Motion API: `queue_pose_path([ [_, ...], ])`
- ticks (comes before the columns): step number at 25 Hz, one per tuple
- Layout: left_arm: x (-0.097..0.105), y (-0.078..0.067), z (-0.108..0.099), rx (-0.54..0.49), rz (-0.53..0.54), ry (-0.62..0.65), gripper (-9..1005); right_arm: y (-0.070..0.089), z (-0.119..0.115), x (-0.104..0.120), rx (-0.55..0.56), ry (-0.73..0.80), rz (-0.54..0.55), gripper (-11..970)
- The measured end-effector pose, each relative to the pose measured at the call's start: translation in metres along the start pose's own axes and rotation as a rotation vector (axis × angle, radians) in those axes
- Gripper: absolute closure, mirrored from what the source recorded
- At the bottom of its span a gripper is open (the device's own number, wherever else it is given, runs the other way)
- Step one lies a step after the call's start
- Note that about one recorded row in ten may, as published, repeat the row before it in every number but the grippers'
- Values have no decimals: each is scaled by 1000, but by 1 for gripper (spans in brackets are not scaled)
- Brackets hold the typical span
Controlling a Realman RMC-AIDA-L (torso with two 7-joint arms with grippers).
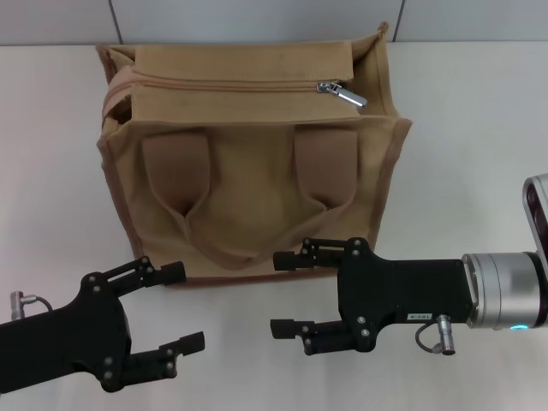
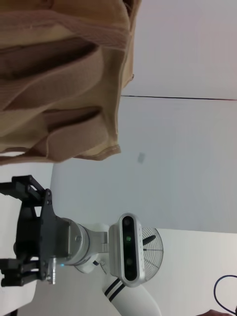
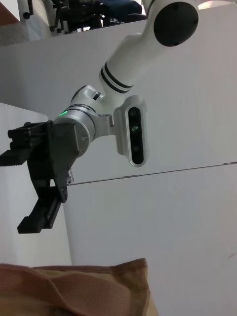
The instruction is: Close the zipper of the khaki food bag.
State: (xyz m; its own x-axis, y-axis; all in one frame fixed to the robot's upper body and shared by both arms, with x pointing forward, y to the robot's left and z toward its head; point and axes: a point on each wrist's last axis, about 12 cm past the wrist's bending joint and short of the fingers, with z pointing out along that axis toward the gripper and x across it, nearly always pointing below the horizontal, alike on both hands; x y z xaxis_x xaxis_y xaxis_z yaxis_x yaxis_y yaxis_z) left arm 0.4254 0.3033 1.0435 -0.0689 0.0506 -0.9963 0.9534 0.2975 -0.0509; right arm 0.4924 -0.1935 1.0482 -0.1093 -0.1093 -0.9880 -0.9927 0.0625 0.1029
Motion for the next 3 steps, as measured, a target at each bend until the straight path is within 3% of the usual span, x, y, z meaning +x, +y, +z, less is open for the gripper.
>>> queue_pose_path([
  [3, 1, 1, 0, -11, 0, 9, 195, 1, 0, 0, -7, -2, -1, 201],
])
